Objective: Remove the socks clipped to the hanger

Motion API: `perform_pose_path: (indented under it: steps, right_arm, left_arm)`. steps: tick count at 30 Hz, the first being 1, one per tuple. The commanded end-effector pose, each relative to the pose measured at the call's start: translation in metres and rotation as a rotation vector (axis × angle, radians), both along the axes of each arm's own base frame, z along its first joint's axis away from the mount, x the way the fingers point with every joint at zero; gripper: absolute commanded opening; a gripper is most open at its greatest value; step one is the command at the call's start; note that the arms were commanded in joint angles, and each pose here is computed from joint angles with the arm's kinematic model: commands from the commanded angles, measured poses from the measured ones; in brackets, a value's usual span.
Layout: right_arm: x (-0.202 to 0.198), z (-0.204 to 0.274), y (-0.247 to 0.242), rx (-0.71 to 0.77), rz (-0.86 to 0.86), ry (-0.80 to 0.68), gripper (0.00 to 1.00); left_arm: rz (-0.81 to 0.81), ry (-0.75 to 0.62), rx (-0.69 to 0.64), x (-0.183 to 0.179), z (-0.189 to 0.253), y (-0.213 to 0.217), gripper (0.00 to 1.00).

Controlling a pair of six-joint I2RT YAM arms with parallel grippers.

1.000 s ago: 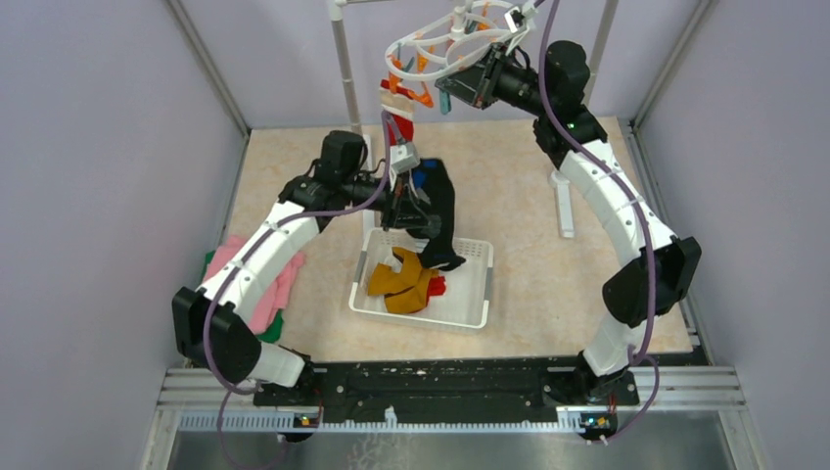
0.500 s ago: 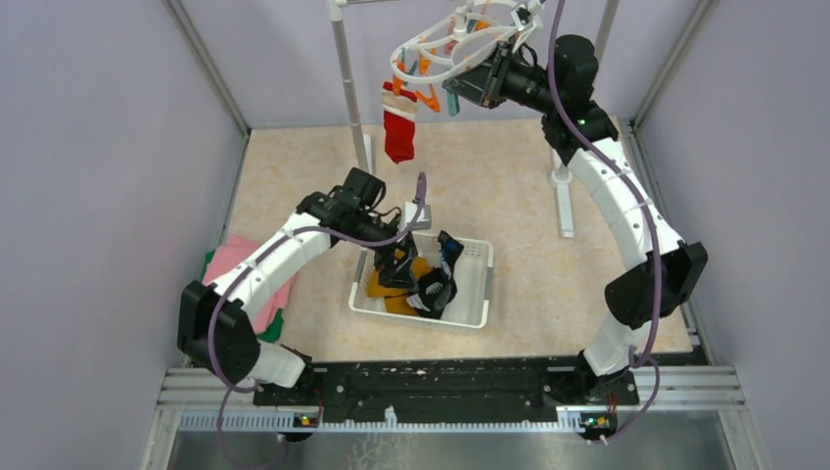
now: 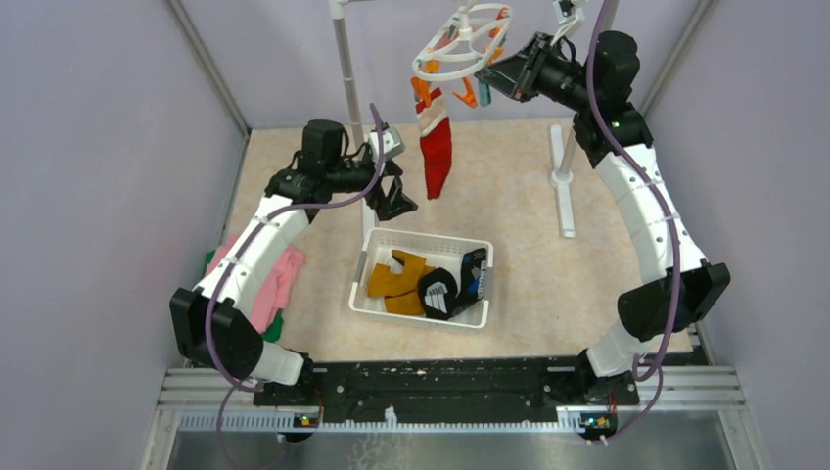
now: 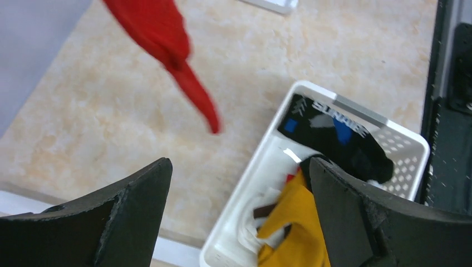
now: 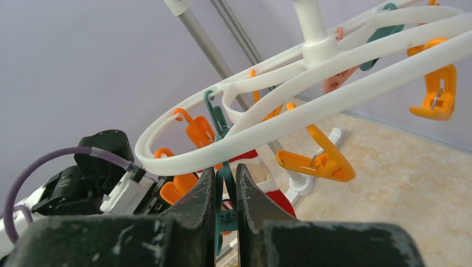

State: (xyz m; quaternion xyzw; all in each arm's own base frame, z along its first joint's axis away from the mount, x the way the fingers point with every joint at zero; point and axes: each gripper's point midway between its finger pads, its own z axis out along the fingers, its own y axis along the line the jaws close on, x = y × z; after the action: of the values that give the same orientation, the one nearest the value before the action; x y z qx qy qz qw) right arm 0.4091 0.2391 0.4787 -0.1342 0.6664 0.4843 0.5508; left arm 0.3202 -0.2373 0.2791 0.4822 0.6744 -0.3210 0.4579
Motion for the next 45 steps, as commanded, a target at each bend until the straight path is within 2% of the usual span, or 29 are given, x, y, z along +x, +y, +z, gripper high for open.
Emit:
perform_pose_path:
  steps: [1,6,11,17,24,32,33,35,36,38,40,45]
  right_arm:
    - [0.000,0.014,-0.016,0.028,-0.054,-0.013,0.00]
    - [0.001,0.011,-0.021,0.032,-0.057,0.013,0.00]
    - [0.001,0.010,-0.020,0.034,-0.043,0.019,0.00]
    - [0.001,0.017,-0.023,0.056,-0.027,0.018,0.00]
    - [0.004,0.020,-0.027,0.070,-0.028,0.015,0.00]
    - [0.007,0.016,-0.029,0.058,-0.036,0.013,0.00]
    - [0.008,0.016,-0.030,0.056,-0.042,0.012,0.03]
    - [0.010,0.012,-0.032,0.047,-0.055,0.016,0.20]
    - [0.010,0.012,-0.033,0.043,-0.065,0.015,0.30]
    - [0.011,0.012,-0.037,0.033,-0.098,0.012,0.57]
    - [0.007,0.016,-0.043,0.030,-0.131,-0.005,0.73]
    - [-0.017,0.032,-0.051,0.038,-0.195,-0.063,0.81]
  left_arm:
    - [0.068,-0.134,-0.125,0.050,0.042,-0.015,0.99]
    - [0.020,-0.114,-0.202,0.069,0.050,-0.031,0.99]
    - [0.065,-0.075,-0.250,0.097,0.055,-0.040,0.99]
    - [0.017,-0.062,-0.278,0.101,0.055,-0.049,0.98]
    - [-0.035,0.029,-0.289,0.083,0.030,-0.052,0.45]
    - [-0.026,0.005,-0.307,0.073,0.046,-0.048,0.12]
    - [-0.034,0.002,-0.312,0.071,0.051,-0.048,0.08]
    - [-0.065,0.020,-0.316,0.060,0.056,-0.048,0.00]
    - [-0.073,0.031,-0.318,0.056,0.058,-0.048,0.00]
    - [-0.088,0.043,-0.327,0.046,0.064,-0.047,0.00]
    - [-0.090,0.048,-0.328,0.039,0.067,-0.045,0.00]
    - [-0.034,0.095,-0.321,0.028,0.070,-0.041,0.00]
